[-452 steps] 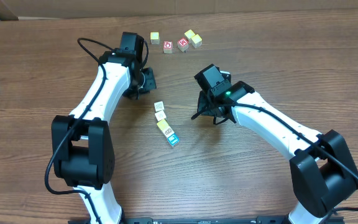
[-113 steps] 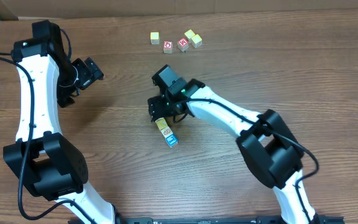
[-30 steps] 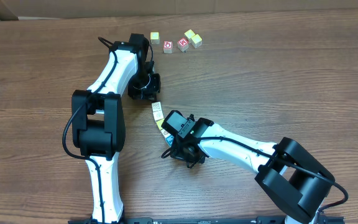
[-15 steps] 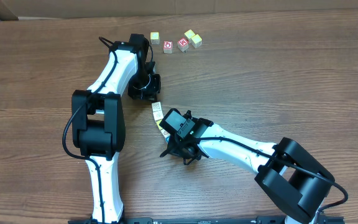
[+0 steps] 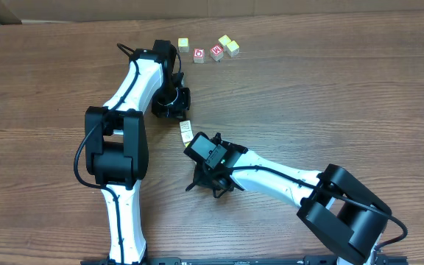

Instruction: Flip 5 blocks

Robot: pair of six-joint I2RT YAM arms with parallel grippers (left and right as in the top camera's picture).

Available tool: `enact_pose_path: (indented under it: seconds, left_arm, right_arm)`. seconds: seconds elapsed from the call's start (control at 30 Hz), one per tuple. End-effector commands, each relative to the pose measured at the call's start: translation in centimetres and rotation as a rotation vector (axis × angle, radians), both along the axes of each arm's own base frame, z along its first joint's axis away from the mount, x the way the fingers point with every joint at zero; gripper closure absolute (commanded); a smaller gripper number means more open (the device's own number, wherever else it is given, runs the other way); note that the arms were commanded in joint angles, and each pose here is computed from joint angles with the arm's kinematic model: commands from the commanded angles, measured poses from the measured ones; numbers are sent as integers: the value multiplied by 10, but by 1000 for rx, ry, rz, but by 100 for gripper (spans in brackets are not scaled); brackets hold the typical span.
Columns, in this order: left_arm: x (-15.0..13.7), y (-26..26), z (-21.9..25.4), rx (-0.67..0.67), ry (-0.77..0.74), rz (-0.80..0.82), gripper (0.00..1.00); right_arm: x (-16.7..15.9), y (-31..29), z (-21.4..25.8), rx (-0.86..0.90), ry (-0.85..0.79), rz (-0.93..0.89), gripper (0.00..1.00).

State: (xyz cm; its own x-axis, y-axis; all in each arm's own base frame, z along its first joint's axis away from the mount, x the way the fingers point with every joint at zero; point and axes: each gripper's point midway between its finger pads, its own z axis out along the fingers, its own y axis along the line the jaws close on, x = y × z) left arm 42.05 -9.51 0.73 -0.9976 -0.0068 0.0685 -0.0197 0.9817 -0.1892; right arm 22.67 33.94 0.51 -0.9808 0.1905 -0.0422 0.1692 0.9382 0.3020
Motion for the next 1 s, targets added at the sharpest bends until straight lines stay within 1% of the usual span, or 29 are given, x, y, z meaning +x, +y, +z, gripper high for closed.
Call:
enact_pose_path:
  seconds: [0.0,0.3,0.73,0.97]
  left_arm:
    - [2,-5,-2,-17,-4,-22,96]
    - [4,-5,-2,-19,-15,-21,96]
    - [8,-5,-2,-20,-28,-21,96]
    - [9,-6,-2,-21,-34,-22,96]
  right_arm:
    - [3,-1,-3,-13,-20,-9,96]
    - [10,9,1,32,-51,-8,96]
    - [-1,25,4,58,-68,34,96]
    - [-2,25,4,57,-69,36,96]
